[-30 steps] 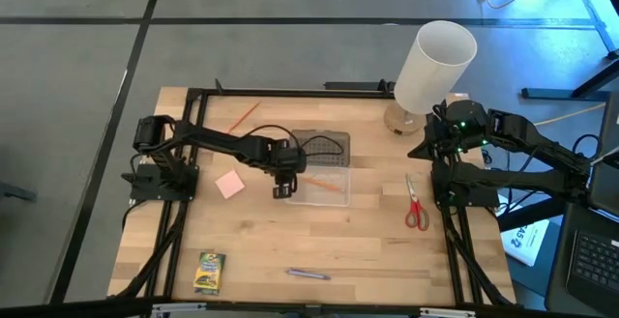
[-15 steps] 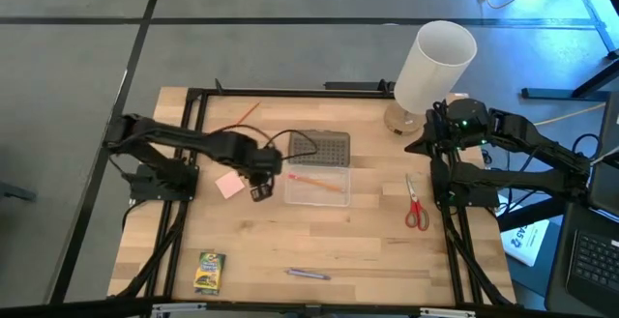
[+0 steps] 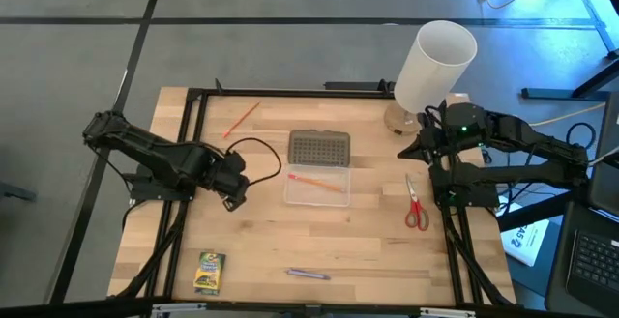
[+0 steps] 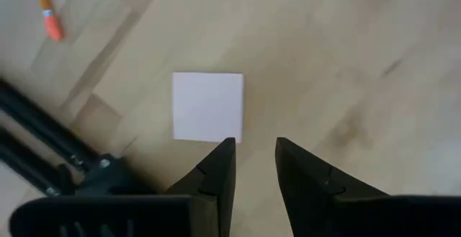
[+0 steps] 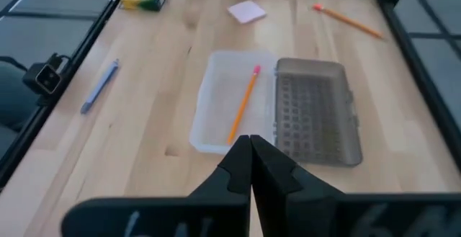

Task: Pack school essentials
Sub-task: Put the pink sticky notes into the supply box

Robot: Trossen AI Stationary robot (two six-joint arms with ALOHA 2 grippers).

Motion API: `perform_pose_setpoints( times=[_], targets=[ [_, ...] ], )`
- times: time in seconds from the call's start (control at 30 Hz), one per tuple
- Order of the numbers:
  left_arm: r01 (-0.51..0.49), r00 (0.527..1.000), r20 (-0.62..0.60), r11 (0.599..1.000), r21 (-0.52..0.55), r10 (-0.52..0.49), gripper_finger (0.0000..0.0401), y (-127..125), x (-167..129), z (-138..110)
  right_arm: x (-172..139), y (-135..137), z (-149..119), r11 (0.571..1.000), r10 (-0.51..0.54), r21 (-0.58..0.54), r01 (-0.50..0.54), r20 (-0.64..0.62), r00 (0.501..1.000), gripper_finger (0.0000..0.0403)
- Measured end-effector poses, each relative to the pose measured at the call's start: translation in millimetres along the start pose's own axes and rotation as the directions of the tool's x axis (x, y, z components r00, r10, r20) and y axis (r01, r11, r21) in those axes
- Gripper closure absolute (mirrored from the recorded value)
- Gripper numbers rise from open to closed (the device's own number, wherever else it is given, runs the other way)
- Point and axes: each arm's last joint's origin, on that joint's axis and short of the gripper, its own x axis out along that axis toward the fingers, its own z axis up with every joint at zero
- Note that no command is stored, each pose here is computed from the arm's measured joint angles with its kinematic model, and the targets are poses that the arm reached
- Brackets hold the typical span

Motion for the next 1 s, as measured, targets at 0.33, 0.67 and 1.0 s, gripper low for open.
perform_pose_setpoints(
  times=[0.33, 0.67, 1.0],
  targets=[
    [-0.002, 1.0, -0.003, 1.0, -0.018, 0.002, 0.0309, 4.3, 2.0, 7.7, 27.0, 8.4, 6.6, 0.978, 0.187, -0.081, -0.192, -0.063, 0.98, 0.0396],
    [0.006, 1.0, -0.007, 0.998, -0.057, -0.006, 0.0309, 4.1, 2.4, 8.9, 31.7, 13.8, 7.4, 0.982, 0.155, -0.097, -0.163, -0.088, 0.984, 0.0395],
    [0.006, 0.999, -0.047, 0.99, -0.138, -0.013, 0.0309, 14.2, 6.3, 21.9, 31.7, 13.7, 7.4, 0.982, 0.155, -0.098, -0.163, -0.088, 0.984, 0.0395]
  ],
)
